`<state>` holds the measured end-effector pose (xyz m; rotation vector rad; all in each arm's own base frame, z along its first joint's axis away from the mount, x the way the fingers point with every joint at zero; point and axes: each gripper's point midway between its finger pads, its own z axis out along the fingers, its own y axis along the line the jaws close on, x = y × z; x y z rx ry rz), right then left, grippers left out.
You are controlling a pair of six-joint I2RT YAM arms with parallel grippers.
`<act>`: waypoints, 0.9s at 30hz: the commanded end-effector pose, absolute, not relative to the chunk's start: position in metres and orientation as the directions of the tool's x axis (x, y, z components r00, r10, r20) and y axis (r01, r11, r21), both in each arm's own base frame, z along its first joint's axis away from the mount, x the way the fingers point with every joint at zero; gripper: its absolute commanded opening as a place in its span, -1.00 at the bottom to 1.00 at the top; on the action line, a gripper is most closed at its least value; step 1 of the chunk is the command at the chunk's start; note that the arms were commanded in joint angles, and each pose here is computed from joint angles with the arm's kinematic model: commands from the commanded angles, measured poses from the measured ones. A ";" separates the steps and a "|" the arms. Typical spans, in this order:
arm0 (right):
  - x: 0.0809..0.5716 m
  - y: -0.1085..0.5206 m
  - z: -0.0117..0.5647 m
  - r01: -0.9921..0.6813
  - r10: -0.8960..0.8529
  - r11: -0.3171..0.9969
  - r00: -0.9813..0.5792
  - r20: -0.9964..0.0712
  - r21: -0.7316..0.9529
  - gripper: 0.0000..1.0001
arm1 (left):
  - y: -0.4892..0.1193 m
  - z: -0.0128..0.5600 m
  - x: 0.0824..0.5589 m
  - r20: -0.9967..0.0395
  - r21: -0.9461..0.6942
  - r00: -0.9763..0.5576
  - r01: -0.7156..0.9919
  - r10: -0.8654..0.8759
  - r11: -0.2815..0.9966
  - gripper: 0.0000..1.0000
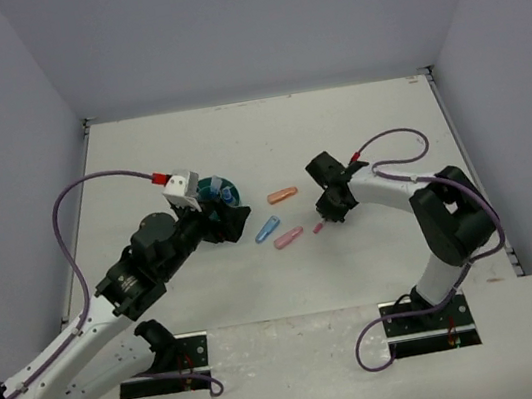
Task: Sort the stationery into containers
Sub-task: Pick up the pen from the center of the board.
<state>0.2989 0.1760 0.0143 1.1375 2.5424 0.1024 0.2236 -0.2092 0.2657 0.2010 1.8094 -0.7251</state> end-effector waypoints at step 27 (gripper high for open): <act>0.111 0.260 0.302 -0.969 0.173 0.114 -0.196 -0.965 0.217 -1.00 | -0.328 0.352 0.131 -0.857 -0.405 -0.417 0.908 -0.302 -0.106 0.73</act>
